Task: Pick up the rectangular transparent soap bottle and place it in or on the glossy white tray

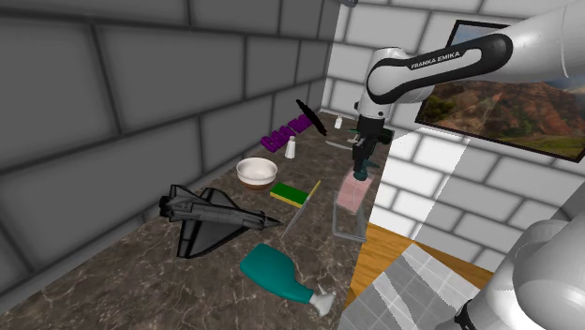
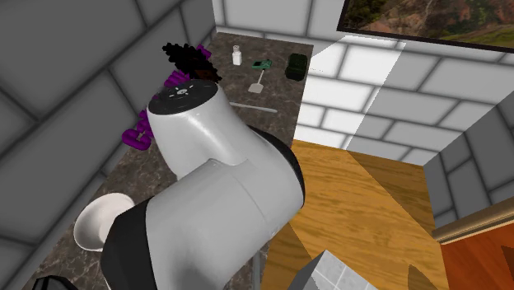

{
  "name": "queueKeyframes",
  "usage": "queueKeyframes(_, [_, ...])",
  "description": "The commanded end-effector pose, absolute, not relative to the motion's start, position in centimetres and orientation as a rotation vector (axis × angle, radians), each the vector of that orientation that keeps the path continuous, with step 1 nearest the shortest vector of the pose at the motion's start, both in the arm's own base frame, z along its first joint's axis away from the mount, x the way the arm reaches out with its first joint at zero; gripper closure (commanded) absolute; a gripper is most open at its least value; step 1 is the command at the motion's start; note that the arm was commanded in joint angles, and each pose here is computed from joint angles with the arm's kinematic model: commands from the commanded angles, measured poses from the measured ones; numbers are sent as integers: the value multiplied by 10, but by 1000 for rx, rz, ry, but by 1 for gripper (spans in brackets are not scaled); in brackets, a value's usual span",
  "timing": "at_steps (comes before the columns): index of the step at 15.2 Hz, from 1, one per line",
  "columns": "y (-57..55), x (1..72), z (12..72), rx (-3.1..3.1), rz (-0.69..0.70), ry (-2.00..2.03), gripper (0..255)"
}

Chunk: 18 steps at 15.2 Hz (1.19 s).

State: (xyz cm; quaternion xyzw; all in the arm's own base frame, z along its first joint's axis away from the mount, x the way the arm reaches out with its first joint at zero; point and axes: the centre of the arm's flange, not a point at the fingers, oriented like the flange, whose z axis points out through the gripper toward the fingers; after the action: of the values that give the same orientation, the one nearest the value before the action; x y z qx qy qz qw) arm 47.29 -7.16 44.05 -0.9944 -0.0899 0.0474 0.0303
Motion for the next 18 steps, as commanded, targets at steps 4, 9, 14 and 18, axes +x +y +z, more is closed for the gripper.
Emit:
queueKeyframes(4, [-72,472,424,-3065,145,-277,255])
queueKeyframes(9, [-72,472,424,-3065,145,-277,255])
queueKeyframes(14, [-72,472,424,-3065,145,-277,0])
queueKeyframes(18, [-74,475,450,-3065,145,-277,0])
